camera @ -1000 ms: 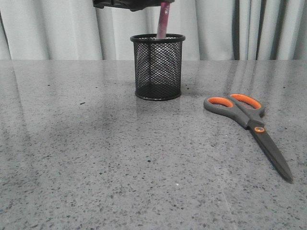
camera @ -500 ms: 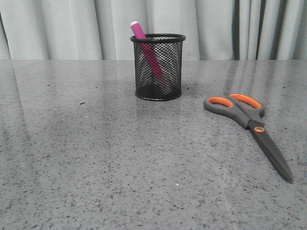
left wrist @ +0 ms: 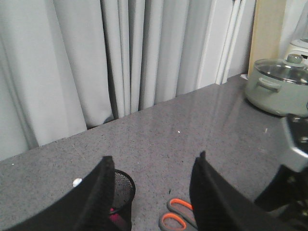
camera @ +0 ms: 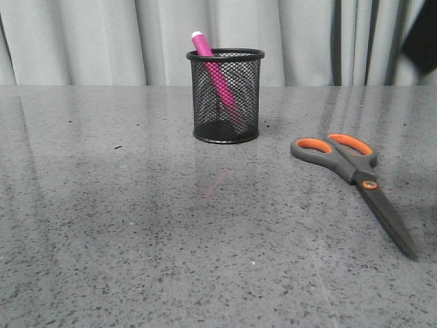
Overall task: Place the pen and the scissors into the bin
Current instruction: 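Lower the right gripper onto the scissors blades and close it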
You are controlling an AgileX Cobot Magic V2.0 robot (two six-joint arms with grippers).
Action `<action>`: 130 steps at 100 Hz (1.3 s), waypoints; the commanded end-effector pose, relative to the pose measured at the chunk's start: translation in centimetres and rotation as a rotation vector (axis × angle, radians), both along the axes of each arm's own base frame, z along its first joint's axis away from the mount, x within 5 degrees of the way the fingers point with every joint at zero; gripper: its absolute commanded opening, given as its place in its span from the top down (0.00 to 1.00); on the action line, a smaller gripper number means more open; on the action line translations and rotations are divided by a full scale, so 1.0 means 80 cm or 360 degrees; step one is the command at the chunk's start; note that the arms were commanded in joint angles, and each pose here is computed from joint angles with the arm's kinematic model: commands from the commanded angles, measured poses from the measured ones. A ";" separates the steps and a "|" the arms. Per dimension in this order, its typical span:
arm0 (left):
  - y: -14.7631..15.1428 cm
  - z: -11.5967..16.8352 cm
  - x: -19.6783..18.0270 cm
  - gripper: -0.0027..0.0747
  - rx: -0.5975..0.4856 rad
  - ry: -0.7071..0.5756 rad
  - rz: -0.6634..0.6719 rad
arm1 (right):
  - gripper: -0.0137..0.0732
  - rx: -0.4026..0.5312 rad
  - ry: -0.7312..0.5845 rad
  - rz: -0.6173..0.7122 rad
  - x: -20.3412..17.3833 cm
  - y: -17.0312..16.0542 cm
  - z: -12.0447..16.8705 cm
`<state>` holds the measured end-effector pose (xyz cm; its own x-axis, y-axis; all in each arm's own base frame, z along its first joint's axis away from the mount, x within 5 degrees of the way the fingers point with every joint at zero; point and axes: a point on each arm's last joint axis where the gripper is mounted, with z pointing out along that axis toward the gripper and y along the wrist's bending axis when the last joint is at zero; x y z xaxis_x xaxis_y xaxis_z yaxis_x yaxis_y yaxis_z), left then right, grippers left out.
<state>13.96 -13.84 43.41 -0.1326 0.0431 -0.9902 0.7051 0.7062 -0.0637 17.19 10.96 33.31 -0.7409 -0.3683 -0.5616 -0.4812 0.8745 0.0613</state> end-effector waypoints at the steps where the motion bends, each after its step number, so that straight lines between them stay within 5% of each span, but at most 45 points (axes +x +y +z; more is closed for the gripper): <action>1: 0.016 0.019 -0.020 0.55 -0.0144 -0.0128 -0.0014 | 0.40 0.0044 -0.0032 0.0000 0.017 0.015 0.006; 21: 0.040 0.019 -0.045 0.55 -0.0210 -0.0174 -0.0018 | 0.31 0.0029 0.0131 -0.0127 0.046 0.032 -0.028; 53: 0.044 0.013 -0.054 0.55 -0.0312 -0.0018 -0.0067 | 0.30 -0.0006 0.0153 -0.0368 0.081 0.043 -0.062; 107: 0.050 0.003 -0.068 0.55 -0.0220 0.0137 -0.0121 | 0.31 -0.0077 0.0386 -0.0588 0.118 0.045 -0.126; 121: 0.058 0.007 -0.074 0.55 -0.0234 0.0094 -0.0118 | 0.50 -0.0127 0.0466 -0.0614 0.118 0.042 -0.137; 130: 0.061 0.008 -0.077 0.55 -0.0231 0.0069 -0.0112 | 0.79 -0.0122 0.0461 -0.0613 0.119 0.043 -0.137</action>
